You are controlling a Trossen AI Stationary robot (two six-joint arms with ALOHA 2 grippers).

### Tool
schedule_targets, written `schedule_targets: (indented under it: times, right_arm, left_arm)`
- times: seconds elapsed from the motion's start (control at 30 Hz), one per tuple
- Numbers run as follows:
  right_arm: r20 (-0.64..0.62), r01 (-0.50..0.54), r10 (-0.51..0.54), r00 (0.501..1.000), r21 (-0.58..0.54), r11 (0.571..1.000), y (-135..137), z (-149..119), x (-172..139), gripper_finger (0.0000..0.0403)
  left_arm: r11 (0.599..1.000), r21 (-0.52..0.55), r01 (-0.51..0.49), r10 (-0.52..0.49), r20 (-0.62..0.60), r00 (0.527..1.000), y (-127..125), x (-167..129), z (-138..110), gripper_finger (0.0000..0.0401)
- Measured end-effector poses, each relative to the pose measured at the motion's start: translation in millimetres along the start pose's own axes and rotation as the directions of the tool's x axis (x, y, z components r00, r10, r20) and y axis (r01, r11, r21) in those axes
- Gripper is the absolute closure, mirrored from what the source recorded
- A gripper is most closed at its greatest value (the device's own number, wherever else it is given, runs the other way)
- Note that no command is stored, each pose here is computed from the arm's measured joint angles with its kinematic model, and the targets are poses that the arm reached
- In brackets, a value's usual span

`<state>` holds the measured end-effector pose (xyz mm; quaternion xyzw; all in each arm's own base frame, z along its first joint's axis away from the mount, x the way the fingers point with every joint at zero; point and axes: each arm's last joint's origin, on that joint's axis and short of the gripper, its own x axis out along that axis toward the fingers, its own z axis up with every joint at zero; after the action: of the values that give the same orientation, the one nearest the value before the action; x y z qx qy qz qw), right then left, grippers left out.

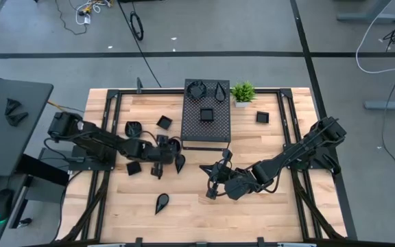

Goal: Pick & Place Mini shaped plates
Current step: Stack the black leaf-shaped plate on top of the black leaf-shaped plates on the shelf

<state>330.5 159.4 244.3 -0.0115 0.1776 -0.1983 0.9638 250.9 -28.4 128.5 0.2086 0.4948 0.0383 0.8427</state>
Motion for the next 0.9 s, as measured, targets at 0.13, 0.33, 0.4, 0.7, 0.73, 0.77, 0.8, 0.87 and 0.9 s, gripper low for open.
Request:
schedule_targets:
  times: [0.13, 0.33, 0.4, 0.7, 0.73, 0.77, 0.8, 0.87, 0.9]
  right_arm:
    - [-0.001, 0.0, 0.0, 1.0, -0.001, 1.0, 0.0, -0.1, 0.0, 0.0392]
    - [-0.004, 0.003, -0.003, 1.0, -0.004, 1.0, -0.8, -0.3, 0.5, 0.0392]
    - [-0.004, 0.006, -0.006, 1.0, -0.003, 1.0, -1.4, -0.1, 1.2, 0.0392]
    - [-0.043, -0.293, 0.292, 0.956, -0.036, 0.955, -7.6, 6.6, 24.9, 0.0391]
    - [-0.02, -0.374, 0.374, 0.927, -0.028, 0.927, -9.0, 11.5, 29.3, 0.039]
    - [0.007, -0.442, 0.442, 0.897, -0.023, 0.897, -10.8, 16.3, 33.3, 0.0387]
    - [0.024, -0.496, 0.496, 0.868, -0.029, 0.868, -12.2, 18.9, 37.0, 0.0383]
    - [0.023, -0.564, 0.566, 0.824, -0.059, 0.824, -14.1, 20.3, 45.4, 0.0369]
    - [0.012, -0.585, 0.587, 0.809, -0.071, 0.808, -13.4, 20.8, 50.0, 0.0359]
  left_arm:
    - [1.0, 0.018, -0.016, 0.016, 0.002, 1.0, -7.9, -11.8, 0.3, 0.0387]
    - [0.999, 0.044, 0.009, -0.012, 0.061, 0.998, -14.6, -46.4, 0.1, 0.0396]
    - [0.998, 0.056, 0.03, -0.036, 0.113, 0.993, -15.3, -58.8, 1.7, 0.0395]
    - [0.912, 0.316, 0.261, -0.37, 0.358, 0.857, -24.8, -97.7, 12.4, 0.0396]
    - [0.9, 0.342, 0.269, -0.395, 0.382, 0.835, -26.5, -99.2, 14.9, 0.0396]
    - [0.892, 0.363, 0.27, -0.41, 0.399, 0.82, -27.7, -100.3, 16.6, 0.0396]
    - [0.889, 0.37, 0.27, -0.418, 0.417, 0.807, -28.6, -101.4, 18.5, 0.0394]
    - [0.891, 0.372, 0.261, -0.418, 0.449, 0.789, -29.0, -103.1, 21.7, 0.0392]
    - [0.893, 0.37, 0.256, -0.416, 0.462, 0.783, -28.7, -103.7, 22.9, 0.0392]
